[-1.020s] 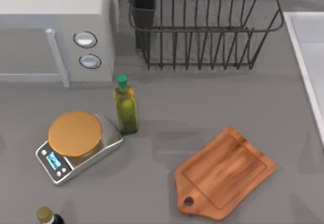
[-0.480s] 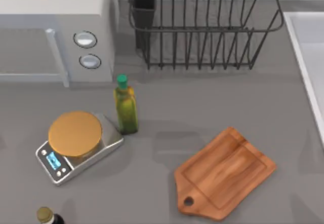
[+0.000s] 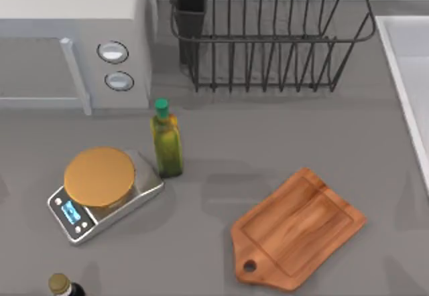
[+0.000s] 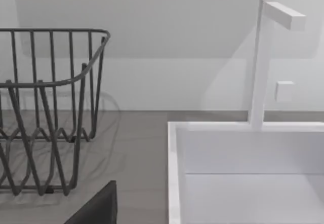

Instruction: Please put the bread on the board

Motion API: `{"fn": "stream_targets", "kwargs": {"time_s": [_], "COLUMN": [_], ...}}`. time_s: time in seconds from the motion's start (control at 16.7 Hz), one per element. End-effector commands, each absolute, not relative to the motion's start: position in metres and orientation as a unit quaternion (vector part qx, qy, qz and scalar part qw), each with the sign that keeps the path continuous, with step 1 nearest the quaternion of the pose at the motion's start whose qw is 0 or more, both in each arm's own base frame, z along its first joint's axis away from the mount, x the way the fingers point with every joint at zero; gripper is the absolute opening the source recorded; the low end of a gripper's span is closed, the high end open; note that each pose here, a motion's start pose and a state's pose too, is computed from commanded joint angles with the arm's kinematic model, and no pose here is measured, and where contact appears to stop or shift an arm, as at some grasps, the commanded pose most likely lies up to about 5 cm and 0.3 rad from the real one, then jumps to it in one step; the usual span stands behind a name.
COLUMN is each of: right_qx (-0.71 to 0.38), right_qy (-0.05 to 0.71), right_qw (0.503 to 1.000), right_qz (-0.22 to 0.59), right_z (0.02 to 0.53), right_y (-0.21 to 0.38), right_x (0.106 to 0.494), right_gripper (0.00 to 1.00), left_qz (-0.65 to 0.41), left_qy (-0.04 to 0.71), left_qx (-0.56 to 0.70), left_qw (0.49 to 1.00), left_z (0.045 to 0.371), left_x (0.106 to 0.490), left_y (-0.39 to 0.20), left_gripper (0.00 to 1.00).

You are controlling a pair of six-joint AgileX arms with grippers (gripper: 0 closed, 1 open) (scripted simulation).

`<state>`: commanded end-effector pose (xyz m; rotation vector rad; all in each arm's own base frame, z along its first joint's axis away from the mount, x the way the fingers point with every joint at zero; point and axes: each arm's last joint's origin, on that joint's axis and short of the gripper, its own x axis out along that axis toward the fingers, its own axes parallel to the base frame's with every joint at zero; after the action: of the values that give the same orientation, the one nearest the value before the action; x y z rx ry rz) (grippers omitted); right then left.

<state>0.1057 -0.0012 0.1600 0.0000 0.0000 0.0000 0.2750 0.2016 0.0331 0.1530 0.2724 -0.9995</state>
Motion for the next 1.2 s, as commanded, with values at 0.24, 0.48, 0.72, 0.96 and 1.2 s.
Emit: {"fn": "stream_targets", "kwargs": {"time_s": [0.24,0.48,0.72,0.96,1.2], "right_qx": [0.000,0.000,0.000,0.000,0.000], "right_qy": [0.000,0.000,0.000,0.000,0.000], "right_qw": [1.000,1.000,1.000,1.000,1.000], "right_qz": [0.000,0.000,0.000,0.000,0.000], "right_z": [0.1600,0.1600,0.1600,0.1600,0.1600], "right_y": [-0.0012,-0.0012,-0.0012,-0.0012,-0.0012], "right_x": [0.1057,0.1057,0.1057,0.1057,0.1057], "right_gripper": [1.00,1.00,1.00,1.00,1.00], "left_qz": [-0.476,-0.476,-0.476,-0.476,-0.476], "left_qy": [0.131,0.131,0.131,0.131,0.131], "left_qx": [0.072,0.072,0.072,0.072,0.072], "left_qw": [0.867,0.867,0.867,0.867,0.867], "left_z": [0.0241,0.0239,0.0239,0.0239,0.0239], "left_x": [0.2724,0.2723,0.2723,0.2723,0.2723], "left_y": [0.1931,0.1930,0.1930,0.1930,0.1930], "left_gripper": [1.00,1.00,0.70,0.40,0.10]}}
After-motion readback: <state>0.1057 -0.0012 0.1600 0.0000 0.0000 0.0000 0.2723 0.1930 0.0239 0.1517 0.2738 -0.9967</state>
